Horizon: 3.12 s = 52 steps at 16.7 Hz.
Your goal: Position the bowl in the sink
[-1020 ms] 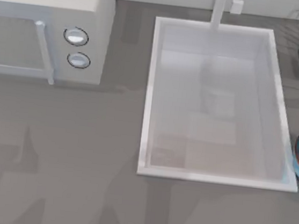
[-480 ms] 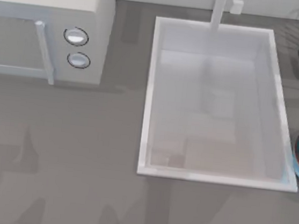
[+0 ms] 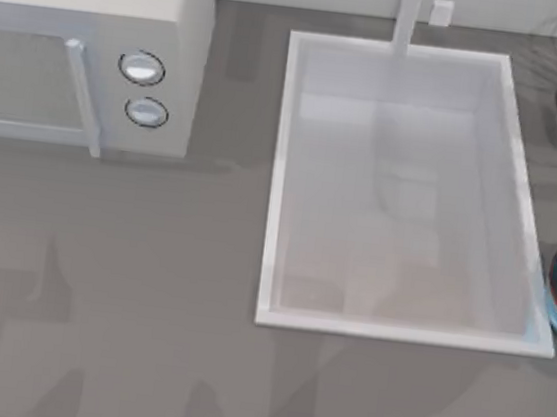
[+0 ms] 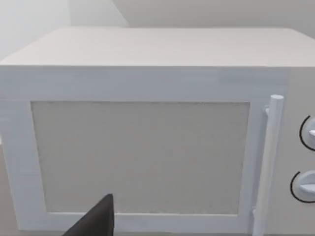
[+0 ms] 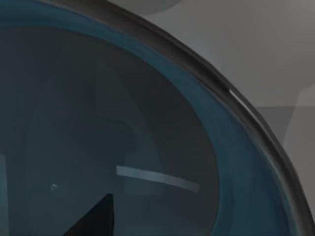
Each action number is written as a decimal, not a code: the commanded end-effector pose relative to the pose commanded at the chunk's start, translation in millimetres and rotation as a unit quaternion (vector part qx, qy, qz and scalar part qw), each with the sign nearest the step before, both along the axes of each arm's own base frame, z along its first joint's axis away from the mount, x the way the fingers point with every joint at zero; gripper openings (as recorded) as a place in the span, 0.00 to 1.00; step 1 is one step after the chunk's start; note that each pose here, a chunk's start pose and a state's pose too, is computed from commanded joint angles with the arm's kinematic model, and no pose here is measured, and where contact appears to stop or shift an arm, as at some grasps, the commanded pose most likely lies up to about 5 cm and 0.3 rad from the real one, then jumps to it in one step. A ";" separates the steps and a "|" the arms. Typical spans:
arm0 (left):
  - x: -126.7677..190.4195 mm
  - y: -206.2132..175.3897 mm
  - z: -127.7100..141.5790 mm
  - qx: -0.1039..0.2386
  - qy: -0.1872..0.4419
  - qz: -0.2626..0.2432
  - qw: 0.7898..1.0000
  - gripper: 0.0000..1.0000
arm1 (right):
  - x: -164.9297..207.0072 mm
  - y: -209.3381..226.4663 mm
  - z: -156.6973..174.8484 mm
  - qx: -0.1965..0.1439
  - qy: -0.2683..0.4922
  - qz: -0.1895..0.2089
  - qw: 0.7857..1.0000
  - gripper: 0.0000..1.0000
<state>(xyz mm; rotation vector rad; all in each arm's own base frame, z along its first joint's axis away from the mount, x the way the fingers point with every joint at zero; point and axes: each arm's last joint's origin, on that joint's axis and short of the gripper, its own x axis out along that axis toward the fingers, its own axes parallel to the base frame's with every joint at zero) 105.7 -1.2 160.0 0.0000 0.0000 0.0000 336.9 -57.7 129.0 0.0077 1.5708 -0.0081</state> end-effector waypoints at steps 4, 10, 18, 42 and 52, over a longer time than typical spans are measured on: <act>0.0 0.0 0.0 0.000 0.000 0.000 1.000 1.00 | 0.0 0.0 0.0 0.000 0.000 0.000 1.000 0.77; 0.0 0.0 0.0 0.000 0.000 0.000 1.000 1.00 | 0.0 0.0 0.0 0.000 0.000 0.000 1.000 0.32; 0.0 0.0 0.0 0.000 0.000 0.000 1.000 1.00 | 0.0 0.0 0.0 0.000 0.000 0.000 1.000 0.00; 0.0 0.0 0.0 0.000 0.000 0.000 1.000 1.00 | 0.7 0.8 149.0 0.000 0.000 0.000 1.000 0.00; 0.0 0.0 0.0 0.000 0.000 0.000 1.000 1.00 | 36.5 88.8 136.5 -0.056 -0.187 0.096 0.976 0.00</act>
